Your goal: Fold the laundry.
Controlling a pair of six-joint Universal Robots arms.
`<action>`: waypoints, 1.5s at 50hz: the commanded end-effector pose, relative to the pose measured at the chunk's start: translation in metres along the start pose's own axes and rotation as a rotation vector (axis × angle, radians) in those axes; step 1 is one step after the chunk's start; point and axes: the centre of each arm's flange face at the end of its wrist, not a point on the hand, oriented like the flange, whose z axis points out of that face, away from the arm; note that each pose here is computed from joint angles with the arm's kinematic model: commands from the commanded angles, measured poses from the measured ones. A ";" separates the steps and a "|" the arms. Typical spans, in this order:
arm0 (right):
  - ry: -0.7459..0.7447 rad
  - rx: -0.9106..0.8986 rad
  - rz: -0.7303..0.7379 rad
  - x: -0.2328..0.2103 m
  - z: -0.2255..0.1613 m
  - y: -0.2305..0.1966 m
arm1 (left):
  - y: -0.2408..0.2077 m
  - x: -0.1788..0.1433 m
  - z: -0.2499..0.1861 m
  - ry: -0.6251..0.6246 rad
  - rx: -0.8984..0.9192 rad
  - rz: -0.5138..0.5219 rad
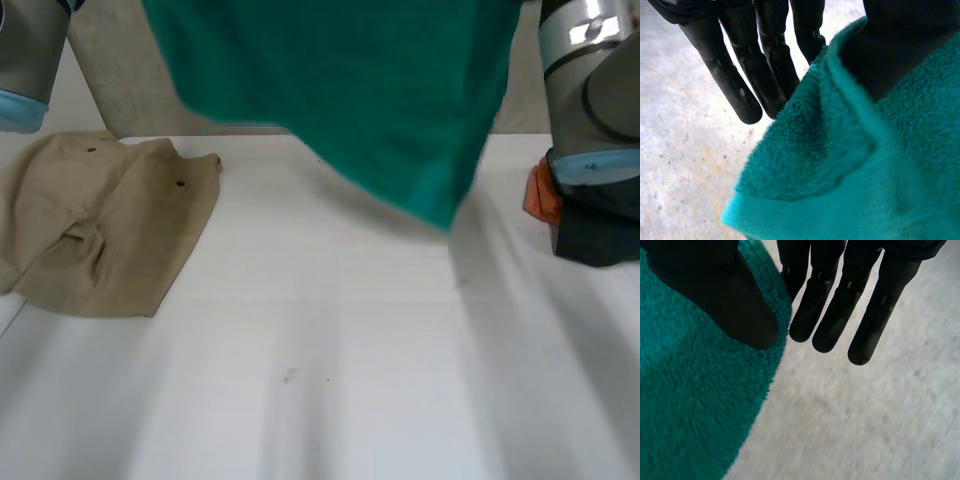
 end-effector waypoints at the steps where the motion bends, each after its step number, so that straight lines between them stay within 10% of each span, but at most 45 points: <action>1: -0.041 -0.017 -0.001 -0.001 -0.018 -0.006 | 0.043 -0.006 -0.021 -0.010 -0.135 -0.022; 15: -0.352 -0.566 -0.019 -0.061 -0.150 0.077 | 0.193 0.023 -0.144 0.110 -0.676 0.029; 25: -0.463 -0.719 -0.055 -0.083 -0.202 0.106 | 0.220 0.039 -0.197 0.242 -0.829 0.130; 40: -0.464 -0.765 -0.019 -0.083 -0.214 0.106 | 0.222 0.020 -0.214 0.176 -0.883 0.271; 75: -0.691 -0.863 -0.139 -0.035 -0.159 0.099 | 0.181 0.010 -0.213 0.225 -0.900 0.193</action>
